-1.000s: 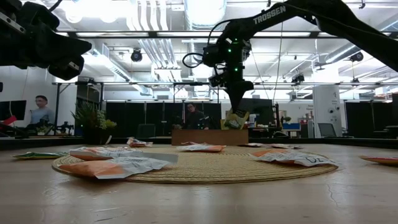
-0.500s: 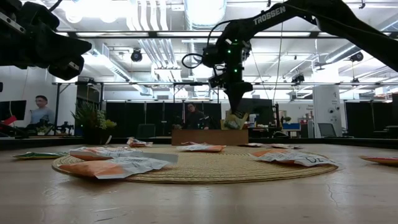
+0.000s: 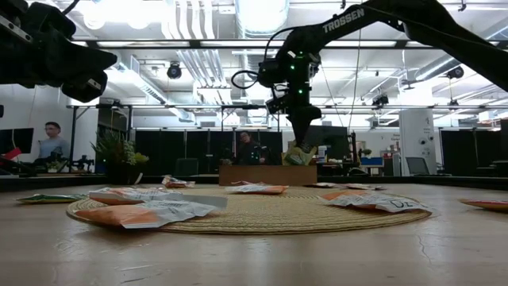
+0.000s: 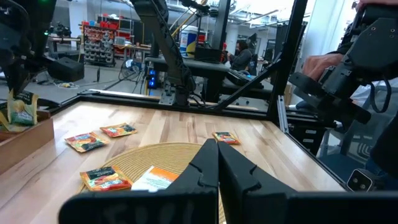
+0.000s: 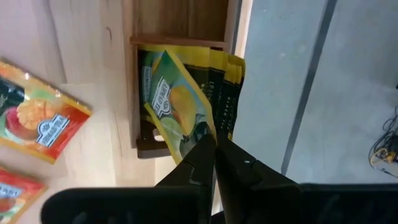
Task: Pick & Place Tea
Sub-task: Put the top yellow tea bag into the right section of the wooden organizer
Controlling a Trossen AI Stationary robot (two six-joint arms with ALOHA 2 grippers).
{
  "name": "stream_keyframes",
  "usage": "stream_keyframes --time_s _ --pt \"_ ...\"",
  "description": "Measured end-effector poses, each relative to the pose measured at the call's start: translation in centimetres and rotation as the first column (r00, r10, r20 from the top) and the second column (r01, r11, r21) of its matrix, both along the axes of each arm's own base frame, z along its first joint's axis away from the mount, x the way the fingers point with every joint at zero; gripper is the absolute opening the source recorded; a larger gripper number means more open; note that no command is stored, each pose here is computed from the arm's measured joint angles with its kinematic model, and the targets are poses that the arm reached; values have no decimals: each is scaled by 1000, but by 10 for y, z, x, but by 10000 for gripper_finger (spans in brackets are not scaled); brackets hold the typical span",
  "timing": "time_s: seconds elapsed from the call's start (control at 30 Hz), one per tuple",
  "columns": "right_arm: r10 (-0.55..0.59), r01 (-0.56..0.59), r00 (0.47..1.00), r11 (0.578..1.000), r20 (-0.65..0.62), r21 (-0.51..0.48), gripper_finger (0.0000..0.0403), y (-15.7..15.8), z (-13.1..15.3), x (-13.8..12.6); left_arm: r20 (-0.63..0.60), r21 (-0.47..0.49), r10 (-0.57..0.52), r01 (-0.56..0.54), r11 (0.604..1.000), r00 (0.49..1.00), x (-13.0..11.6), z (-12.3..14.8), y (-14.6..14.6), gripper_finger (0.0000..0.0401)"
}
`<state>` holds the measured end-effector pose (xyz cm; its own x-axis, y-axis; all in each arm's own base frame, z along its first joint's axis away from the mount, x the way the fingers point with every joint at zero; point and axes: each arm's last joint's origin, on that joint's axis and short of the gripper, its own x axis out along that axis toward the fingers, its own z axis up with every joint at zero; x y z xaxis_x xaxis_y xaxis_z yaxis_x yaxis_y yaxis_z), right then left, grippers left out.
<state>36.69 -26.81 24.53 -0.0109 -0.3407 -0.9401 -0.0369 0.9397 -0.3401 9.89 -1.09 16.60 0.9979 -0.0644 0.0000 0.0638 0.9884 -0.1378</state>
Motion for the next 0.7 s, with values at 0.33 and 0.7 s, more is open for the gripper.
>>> stream_keyframes --time_s 0.33,0.7 --pt "-22 22 1000 1000 8 -3 93 0 0 0 0 0 0 0 1000 1000 0 0 0 0" --pt "-55 55 998 996 -3 -76 149 2 10 -2 0 0 0 0 1000 1000 0 0 0 0"
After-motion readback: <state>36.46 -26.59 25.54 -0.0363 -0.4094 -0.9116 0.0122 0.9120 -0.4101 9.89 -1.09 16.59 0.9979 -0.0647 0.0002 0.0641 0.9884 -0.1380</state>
